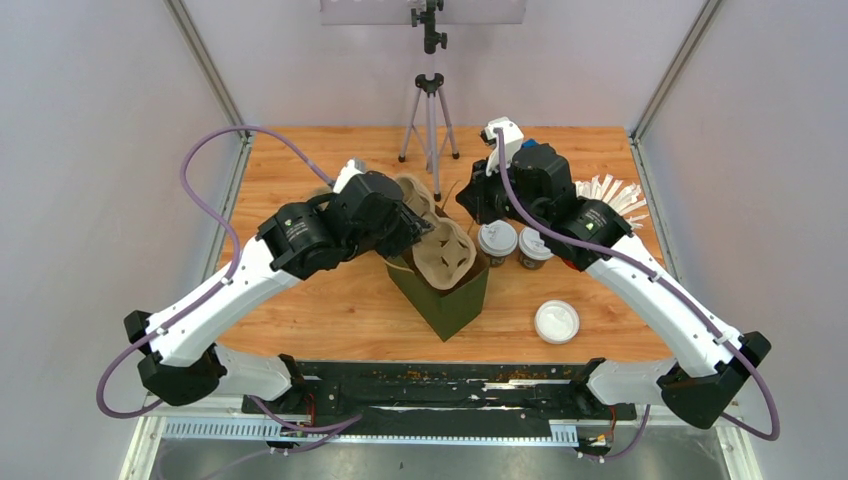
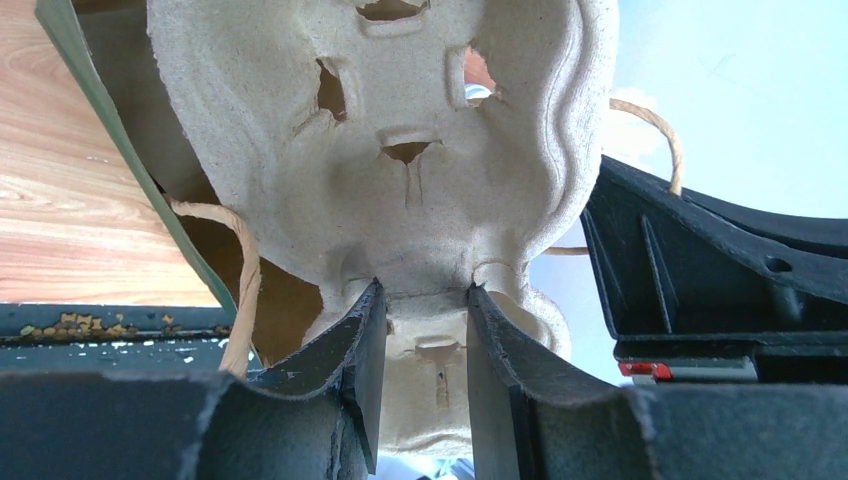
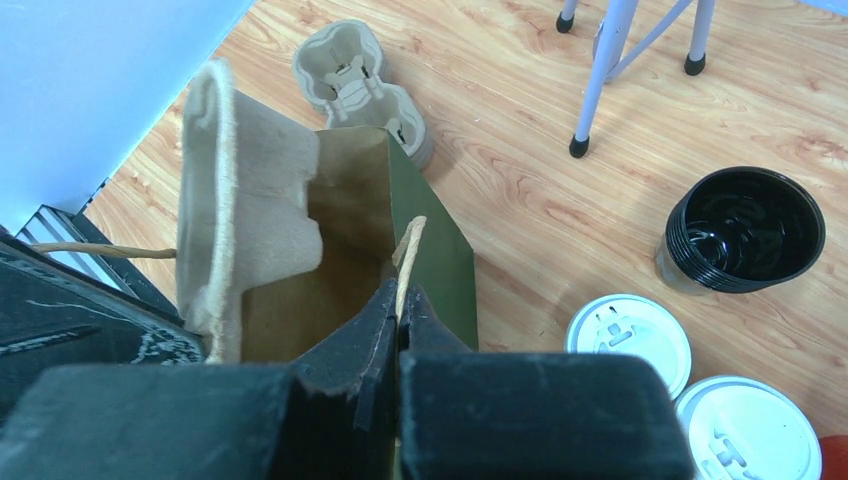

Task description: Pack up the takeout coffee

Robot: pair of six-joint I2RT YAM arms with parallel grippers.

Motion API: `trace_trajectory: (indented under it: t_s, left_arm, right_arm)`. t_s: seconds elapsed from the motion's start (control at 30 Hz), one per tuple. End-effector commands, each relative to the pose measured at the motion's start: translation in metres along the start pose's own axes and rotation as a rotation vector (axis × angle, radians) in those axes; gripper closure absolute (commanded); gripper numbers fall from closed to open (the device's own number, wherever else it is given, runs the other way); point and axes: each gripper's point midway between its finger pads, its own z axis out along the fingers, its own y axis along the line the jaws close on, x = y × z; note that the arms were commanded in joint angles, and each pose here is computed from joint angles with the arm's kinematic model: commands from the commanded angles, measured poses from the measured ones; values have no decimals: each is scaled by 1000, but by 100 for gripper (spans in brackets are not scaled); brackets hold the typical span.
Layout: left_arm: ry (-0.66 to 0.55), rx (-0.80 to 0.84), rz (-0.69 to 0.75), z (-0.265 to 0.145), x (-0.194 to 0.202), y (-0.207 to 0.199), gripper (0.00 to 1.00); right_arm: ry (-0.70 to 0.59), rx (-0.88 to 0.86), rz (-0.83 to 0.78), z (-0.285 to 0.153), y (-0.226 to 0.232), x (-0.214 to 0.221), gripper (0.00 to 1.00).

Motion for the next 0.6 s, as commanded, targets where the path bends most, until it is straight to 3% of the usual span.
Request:
trace_trajectory:
  t_s: [0.0,0.57]
  left_arm:
    - [-24,-34,-26,9,0,0,71]
    - [-91,-223,46,26,-7,26,72]
  right_arm:
    - [-70,-51,-18,0,12,-23,100]
    - [-53,-75,-27,0,14,-12,100]
